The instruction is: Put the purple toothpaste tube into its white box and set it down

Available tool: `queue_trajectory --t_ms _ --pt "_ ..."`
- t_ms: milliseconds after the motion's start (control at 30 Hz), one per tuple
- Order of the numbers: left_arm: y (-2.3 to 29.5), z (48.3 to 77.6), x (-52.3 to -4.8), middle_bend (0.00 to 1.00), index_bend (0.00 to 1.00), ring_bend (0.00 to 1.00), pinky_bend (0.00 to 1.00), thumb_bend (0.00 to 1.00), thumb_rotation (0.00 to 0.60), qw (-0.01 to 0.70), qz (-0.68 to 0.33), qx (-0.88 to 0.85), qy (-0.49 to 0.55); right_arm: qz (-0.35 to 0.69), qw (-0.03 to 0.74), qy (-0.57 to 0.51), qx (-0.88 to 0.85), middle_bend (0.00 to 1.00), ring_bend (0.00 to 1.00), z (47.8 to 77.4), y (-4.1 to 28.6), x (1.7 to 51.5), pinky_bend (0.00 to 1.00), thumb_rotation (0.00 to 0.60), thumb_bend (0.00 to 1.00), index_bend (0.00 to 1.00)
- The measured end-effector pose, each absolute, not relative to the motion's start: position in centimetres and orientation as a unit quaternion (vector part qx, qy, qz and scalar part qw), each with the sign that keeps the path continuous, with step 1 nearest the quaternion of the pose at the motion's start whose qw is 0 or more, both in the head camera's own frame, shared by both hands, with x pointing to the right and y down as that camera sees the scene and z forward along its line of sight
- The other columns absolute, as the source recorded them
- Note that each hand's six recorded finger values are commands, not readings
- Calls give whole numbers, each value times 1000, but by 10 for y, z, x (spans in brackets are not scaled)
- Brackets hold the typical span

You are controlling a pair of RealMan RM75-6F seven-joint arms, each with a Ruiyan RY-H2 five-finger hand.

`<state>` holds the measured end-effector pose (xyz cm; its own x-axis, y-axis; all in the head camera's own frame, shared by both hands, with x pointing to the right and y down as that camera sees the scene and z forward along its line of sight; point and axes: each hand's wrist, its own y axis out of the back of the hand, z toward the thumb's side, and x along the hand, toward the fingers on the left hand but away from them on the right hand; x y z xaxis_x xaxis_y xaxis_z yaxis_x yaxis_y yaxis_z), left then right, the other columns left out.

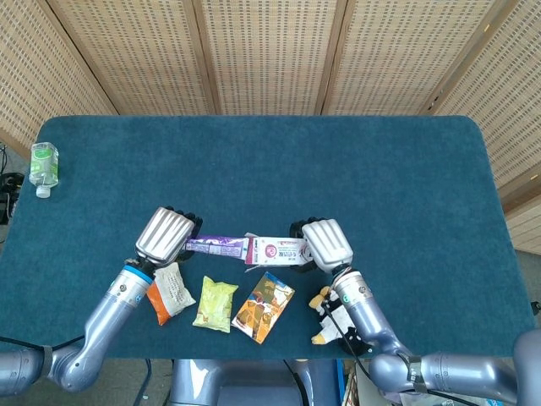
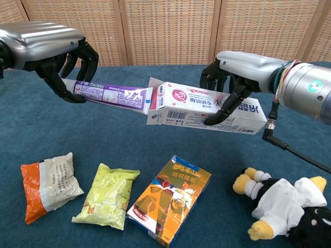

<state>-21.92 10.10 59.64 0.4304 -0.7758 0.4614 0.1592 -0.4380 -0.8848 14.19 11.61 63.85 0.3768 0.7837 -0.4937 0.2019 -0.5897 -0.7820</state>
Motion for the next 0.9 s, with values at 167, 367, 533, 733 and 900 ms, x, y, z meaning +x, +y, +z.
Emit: queue_trajectory --t_ms 167,367,533,733,900 --pt "102 594 -217 715 809 614 578 241 600 482 -477 -699 228 457 320 -323 -765 533 417 638 115 142 467 600 37 596" --pt "102 595 -226 714 809 614 578 242 600 487 -492 -688 218 461 319 -322 -763 533 417 640 115 143 467 600 38 596" --pt "101 598 -239 715 809 614 579 242 600 488 -509 -677 211 461 321 -322 -762 533 417 639 114 144 467 600 38 596" --pt "98 598 -246 715 809 614 579 242 600 483 -513 -676 217 462 319 -321 -763 533 417 640 115 143 467 600 38 596" --pt "101 602 -245 715 809 614 578 242 600 475 -510 -683 218 460 320 -320 -764 533 417 640 116 140 467 600 38 596"
